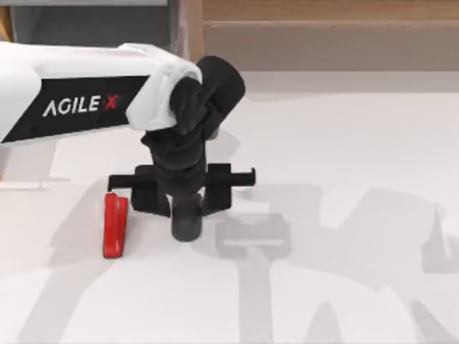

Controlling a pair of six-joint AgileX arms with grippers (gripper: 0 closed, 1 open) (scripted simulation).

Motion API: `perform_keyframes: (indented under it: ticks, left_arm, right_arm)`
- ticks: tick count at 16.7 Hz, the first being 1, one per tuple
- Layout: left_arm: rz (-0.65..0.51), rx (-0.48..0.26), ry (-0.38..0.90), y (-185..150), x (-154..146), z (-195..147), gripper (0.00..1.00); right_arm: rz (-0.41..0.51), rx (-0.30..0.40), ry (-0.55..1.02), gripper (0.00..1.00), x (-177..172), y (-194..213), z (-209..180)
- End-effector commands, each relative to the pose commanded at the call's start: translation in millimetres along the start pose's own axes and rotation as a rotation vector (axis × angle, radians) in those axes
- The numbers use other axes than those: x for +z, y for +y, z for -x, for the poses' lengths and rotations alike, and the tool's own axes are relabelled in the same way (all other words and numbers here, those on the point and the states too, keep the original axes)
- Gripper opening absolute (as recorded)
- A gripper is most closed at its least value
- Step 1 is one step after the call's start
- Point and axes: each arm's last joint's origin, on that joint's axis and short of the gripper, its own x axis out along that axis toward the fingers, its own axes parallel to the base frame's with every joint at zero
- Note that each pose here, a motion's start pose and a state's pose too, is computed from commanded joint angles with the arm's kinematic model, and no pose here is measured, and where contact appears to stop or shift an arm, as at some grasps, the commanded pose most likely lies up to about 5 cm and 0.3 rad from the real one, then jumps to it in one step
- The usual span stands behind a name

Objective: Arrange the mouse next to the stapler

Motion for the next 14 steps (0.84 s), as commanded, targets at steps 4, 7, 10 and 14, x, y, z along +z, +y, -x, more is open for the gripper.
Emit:
perform_keyframes:
  ticks: [4,7,10,14]
  left_arm:
    - [0.0,0.0,0.0,0.0,0.0,0.0,0.68]
    - [0.0,0.0,0.0,0.0,0.0,0.0,0.9]
    - [0.0,0.0,0.0,0.0,0.0,0.0,1.0]
    - [0.0,0.0,0.0,0.0,0.0,0.0,1.0]
  right_arm:
    - [0.0,0.0,0.0,1.0,0.0,0.0,0.0]
    - [0.0,0.0,0.0,1.0,0.0,0.0,0.0]
    - [0.0,0.0,0.0,1.0,0.0,0.0,0.0]
    - [0.0,0.0,0.0,1.0,0.0,0.0,0.0]
